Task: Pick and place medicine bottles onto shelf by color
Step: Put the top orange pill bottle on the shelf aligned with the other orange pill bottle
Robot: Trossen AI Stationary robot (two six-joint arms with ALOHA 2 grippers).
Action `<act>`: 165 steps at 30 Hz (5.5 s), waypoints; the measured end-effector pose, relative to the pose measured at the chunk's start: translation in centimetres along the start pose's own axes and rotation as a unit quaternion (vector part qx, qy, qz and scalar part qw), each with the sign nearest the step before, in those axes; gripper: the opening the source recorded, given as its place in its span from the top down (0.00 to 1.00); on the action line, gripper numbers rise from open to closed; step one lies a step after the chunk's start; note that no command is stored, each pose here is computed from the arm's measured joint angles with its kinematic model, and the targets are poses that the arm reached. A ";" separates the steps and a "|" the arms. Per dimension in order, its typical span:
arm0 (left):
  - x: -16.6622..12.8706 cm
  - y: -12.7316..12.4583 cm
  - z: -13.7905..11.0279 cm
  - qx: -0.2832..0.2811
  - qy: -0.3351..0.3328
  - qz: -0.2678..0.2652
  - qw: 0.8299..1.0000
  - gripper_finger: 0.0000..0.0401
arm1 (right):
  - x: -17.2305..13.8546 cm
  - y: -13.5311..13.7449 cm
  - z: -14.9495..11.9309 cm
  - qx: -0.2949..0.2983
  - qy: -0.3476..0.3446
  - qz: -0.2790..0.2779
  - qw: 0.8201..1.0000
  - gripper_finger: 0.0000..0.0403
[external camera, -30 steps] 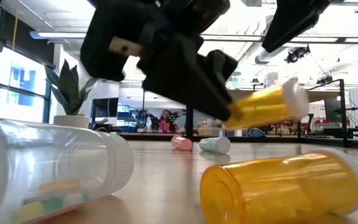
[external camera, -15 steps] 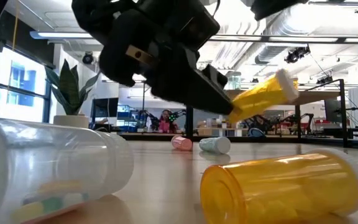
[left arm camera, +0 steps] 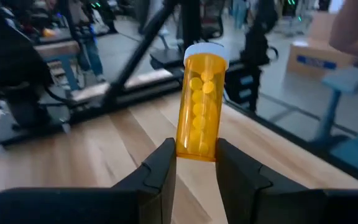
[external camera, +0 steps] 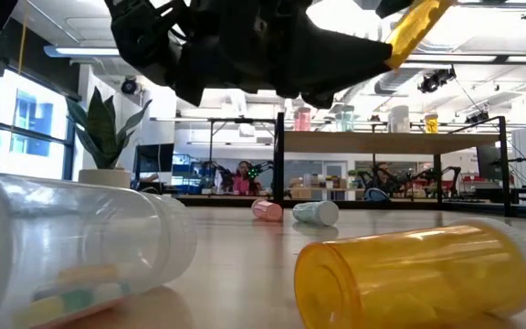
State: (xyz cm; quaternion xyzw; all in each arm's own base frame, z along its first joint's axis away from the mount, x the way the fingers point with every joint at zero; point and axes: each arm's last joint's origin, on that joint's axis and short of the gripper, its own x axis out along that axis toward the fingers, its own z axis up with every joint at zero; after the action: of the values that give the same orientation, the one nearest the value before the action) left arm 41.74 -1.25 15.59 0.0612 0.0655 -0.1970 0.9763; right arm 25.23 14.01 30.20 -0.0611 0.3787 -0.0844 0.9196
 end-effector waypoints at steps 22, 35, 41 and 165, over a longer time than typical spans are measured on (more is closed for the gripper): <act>-1.9 4.0 1.7 -0.059 -0.111 0.061 0.990 0.79 | -5.9 -2.3 5.1 0.005 -0.021 0.018 1.000 0.57; -1.9 4.1 1.7 -0.064 -0.111 0.089 0.988 0.79 | -6.3 -2.9 4.3 0.009 0.027 0.002 1.000 0.46; -1.9 4.1 1.8 -0.071 -0.119 0.090 0.986 0.79 | -6.0 -3.0 4.0 0.022 0.044 -0.010 0.999 0.46; -9.9 4.5 10.2 -0.058 0.029 0.088 0.994 0.50 | -5.5 -28.5 -5.1 0.519 0.282 -0.300 0.749 0.77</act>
State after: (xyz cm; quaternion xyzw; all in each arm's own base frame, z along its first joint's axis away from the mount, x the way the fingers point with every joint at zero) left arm 35.54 5.12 27.56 0.0154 0.0999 -0.1042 0.9894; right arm 14.72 -12.98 35.39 0.3421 0.4807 -0.5530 0.5883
